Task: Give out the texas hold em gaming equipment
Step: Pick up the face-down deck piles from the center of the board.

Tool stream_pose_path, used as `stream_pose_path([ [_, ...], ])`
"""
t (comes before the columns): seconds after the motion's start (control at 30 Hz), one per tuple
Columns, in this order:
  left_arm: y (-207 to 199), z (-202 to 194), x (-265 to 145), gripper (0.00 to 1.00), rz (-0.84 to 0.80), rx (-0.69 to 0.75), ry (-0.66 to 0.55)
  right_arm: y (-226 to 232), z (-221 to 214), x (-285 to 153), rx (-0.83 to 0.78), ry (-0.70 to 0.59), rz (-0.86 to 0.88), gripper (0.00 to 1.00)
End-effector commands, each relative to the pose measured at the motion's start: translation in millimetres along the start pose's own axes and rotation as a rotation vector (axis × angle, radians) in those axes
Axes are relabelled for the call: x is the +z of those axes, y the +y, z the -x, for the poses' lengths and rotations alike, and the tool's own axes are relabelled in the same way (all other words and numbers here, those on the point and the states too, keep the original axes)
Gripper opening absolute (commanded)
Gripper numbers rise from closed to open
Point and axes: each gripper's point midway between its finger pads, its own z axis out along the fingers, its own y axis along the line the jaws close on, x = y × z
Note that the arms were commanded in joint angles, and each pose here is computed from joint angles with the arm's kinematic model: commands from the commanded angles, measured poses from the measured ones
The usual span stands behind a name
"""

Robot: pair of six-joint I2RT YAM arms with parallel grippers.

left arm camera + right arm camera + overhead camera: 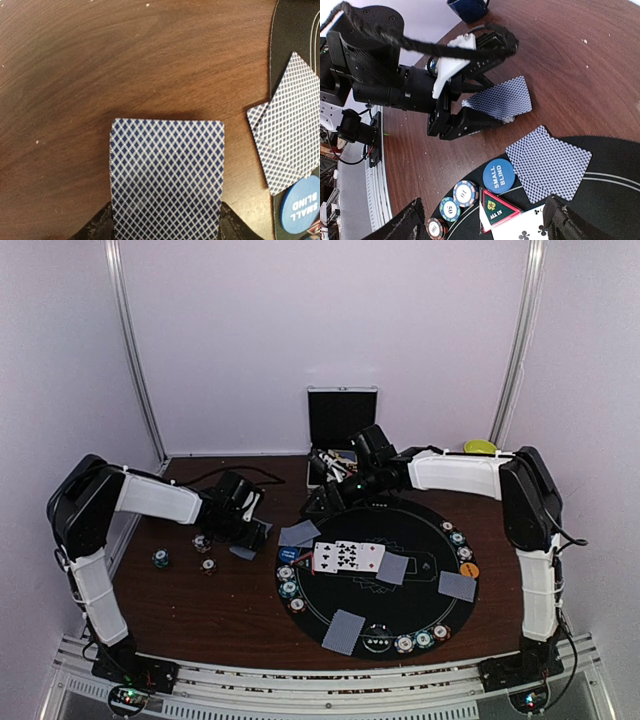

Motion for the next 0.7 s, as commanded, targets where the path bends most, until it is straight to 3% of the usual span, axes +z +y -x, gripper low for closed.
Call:
stream_pose_path([
  [0.0, 8.6, -16.3, -8.0, 0.62, 0.029, 0.021, 0.027, -1.2, 2.6, 12.6, -0.013, 0.02, 0.005, 0.83],
  [0.67, -20.7, 0.1, -52.7, 0.63, -0.026, 0.065, -0.102, -13.1, 23.7, 47.1, 0.141, -0.074, 0.096, 0.78],
])
